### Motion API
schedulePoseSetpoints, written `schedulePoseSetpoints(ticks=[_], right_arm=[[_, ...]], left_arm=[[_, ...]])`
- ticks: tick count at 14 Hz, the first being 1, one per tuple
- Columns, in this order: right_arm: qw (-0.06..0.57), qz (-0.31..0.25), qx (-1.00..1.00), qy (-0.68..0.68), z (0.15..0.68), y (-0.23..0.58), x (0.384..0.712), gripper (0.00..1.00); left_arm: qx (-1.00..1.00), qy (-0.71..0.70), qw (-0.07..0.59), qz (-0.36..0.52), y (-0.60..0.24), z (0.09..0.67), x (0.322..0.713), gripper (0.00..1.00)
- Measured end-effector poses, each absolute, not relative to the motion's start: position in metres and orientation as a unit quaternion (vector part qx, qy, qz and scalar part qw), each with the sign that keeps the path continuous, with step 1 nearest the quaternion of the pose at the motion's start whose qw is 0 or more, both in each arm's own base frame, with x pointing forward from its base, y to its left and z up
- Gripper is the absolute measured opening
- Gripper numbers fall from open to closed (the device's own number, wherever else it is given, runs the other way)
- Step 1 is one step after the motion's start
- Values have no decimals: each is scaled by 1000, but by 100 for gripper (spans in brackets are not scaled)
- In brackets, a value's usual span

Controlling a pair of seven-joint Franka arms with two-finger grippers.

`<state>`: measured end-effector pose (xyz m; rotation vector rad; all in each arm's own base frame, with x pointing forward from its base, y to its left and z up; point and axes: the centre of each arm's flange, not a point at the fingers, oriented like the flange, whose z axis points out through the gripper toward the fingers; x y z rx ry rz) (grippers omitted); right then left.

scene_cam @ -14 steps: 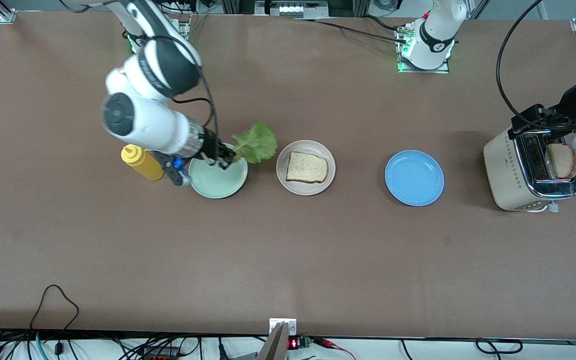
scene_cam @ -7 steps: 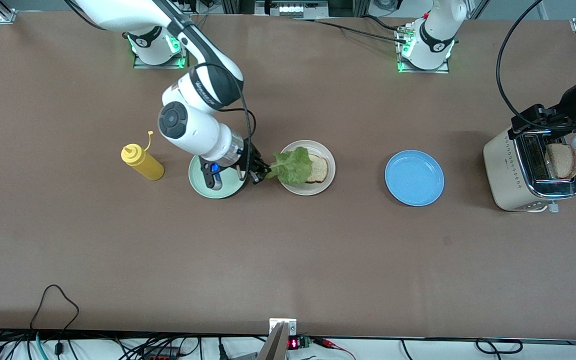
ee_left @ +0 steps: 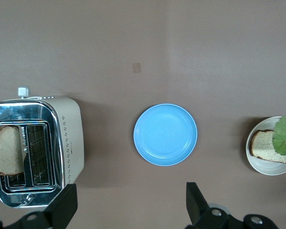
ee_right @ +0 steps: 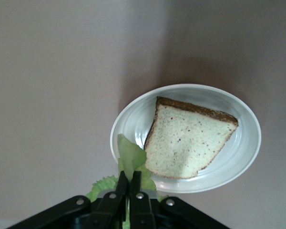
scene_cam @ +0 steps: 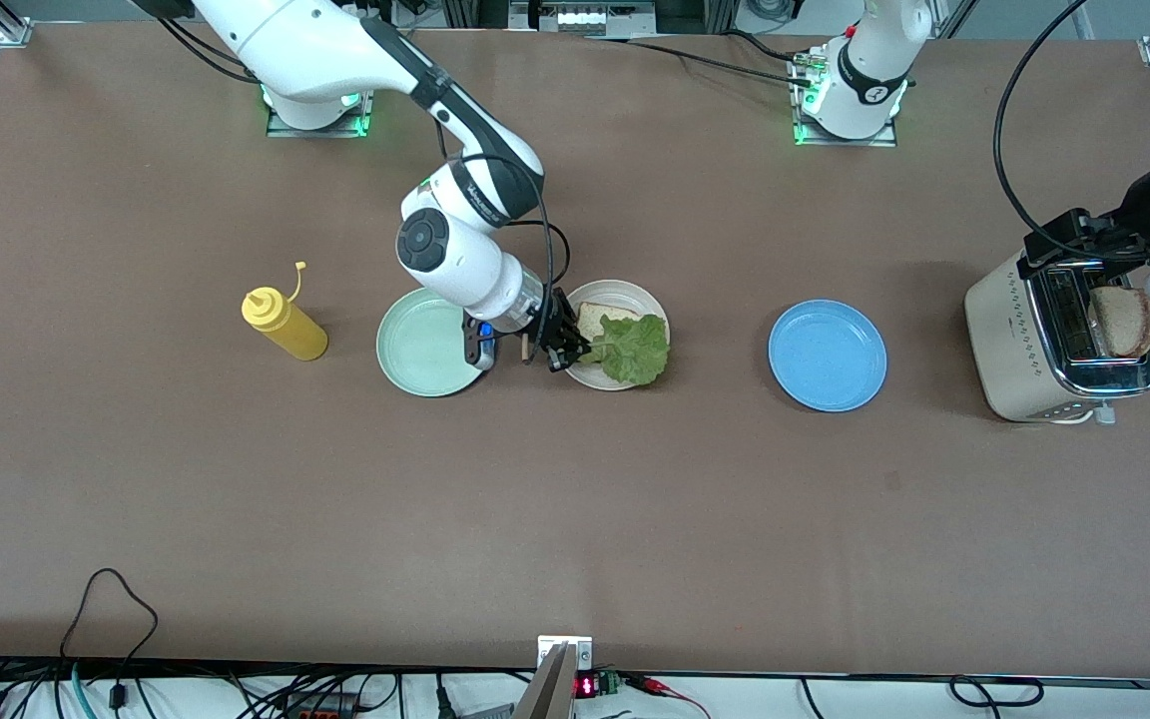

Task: Make sandwich in beige plate with both arms
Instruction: 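Lower the lettuce onto the toast and open the right gripper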

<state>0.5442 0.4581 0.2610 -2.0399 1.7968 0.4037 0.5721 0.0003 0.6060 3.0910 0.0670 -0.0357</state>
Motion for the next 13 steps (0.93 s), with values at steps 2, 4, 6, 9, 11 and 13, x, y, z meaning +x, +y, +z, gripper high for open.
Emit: schedulePoseSetpoints(ticks=[2, 4, 6, 9, 11, 13], right_arm=[[189, 148, -723, 648, 250, 457, 543, 4], [178, 151, -721, 652, 240, 455, 537, 4], [168, 154, -721, 654, 231, 454, 531, 4], [162, 159, -721, 654, 225, 458, 522, 4], [157, 163, -724, 652, 220, 465, 513, 4], [156, 163, -724, 651, 214, 468, 509, 9]], left_arm=[[999, 21, 25, -12, 0, 606, 572, 100], [999, 19, 25, -12, -2, 606, 572, 100], [999, 18, 25, -12, -4, 606, 572, 100], [1000, 15, 25, -12, -7, 606, 572, 100], [1000, 13, 25, -12, -9, 606, 572, 100], [1000, 12, 25, -12, -11, 606, 572, 100]])
